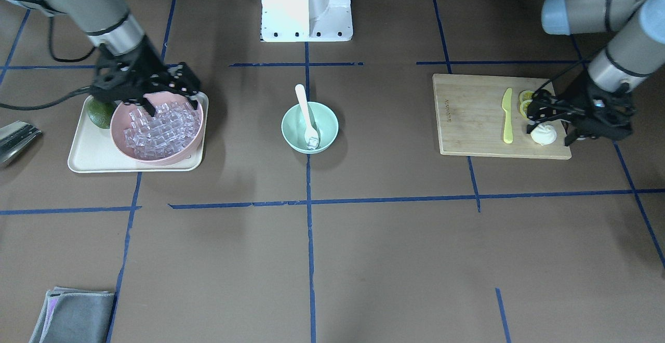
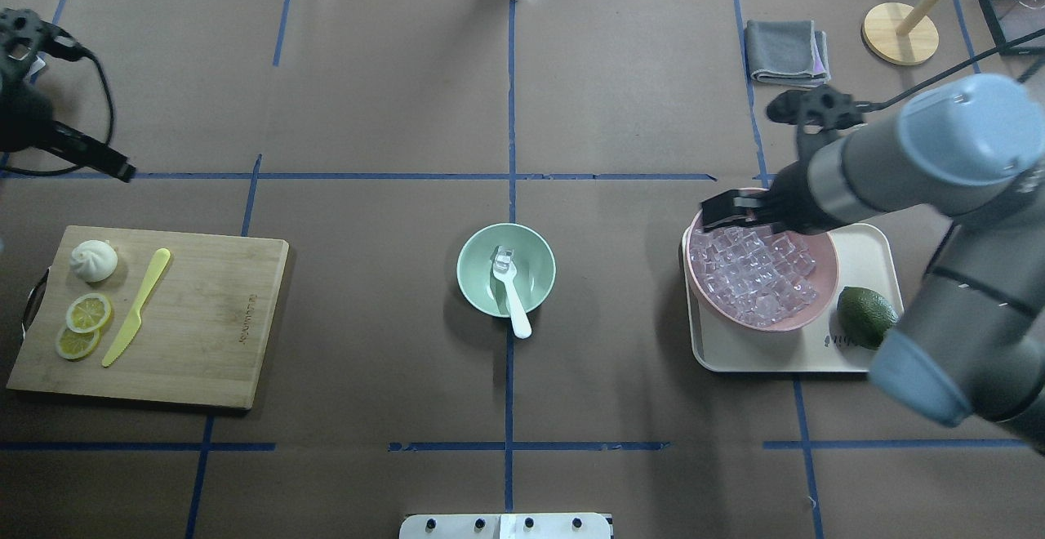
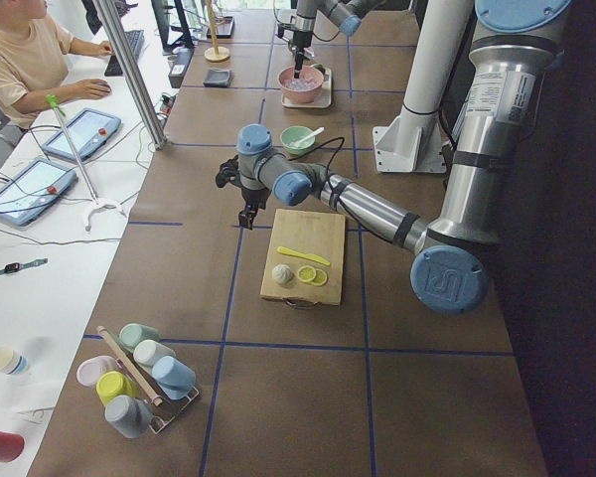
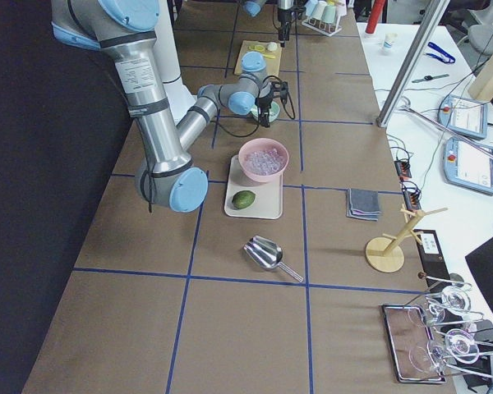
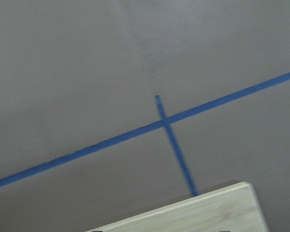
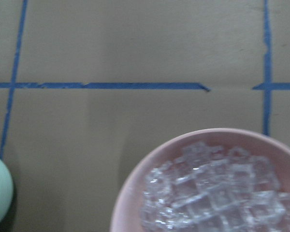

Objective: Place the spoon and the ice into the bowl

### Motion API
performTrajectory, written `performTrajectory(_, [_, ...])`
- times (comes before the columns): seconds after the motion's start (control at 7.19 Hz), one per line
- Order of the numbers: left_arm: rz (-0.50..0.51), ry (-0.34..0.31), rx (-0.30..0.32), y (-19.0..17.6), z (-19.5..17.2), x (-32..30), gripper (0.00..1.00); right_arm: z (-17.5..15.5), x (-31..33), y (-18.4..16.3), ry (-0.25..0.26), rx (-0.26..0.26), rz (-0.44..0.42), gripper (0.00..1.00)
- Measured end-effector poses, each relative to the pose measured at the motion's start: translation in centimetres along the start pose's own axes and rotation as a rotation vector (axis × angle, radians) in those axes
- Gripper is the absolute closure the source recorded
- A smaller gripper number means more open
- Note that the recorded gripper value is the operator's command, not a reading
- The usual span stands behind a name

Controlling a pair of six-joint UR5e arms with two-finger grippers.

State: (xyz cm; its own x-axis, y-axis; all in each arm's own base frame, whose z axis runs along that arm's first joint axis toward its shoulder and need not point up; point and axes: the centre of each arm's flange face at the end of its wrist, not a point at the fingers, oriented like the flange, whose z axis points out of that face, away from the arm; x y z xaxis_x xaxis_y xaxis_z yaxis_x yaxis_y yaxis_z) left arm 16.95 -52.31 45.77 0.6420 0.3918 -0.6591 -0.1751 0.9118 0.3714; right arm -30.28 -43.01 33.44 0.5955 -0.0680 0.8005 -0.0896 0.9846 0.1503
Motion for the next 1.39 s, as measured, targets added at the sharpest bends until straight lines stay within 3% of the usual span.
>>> performTrajectory(0.28, [0.04,-0.035,-0.032,2.6,-3.1,-9.7,0.15,-3.2,11.9,-1.6,0.053,-0.04,-0.116,0.0])
performTrajectory(0.56, [0.057,-0.069,-0.069,3.6,-7.1,-18.2,0.0,-5.6,26.0,-2.5,0.081,-0.084,-0.194,0.0])
performTrajectory(0.83, [-0.016,-0.04,-0.08,3.8,-9.9,-21.9,0.0,-7.1,38.8,-2.0,0.084,-0.11,-0.238,0.0])
performTrajectory(1.11, [-0.081,0.008,-0.105,4.5,-10.3,-22.5,0.0,-8.1,44.4,-1.1,0.086,-0.173,-0.257,0.0])
performTrajectory(1.39, [-0.133,0.026,-0.149,7.5,-8.4,-23.5,0.0,-8.5,45.5,-1.1,0.082,-0.218,-0.263,0.0])
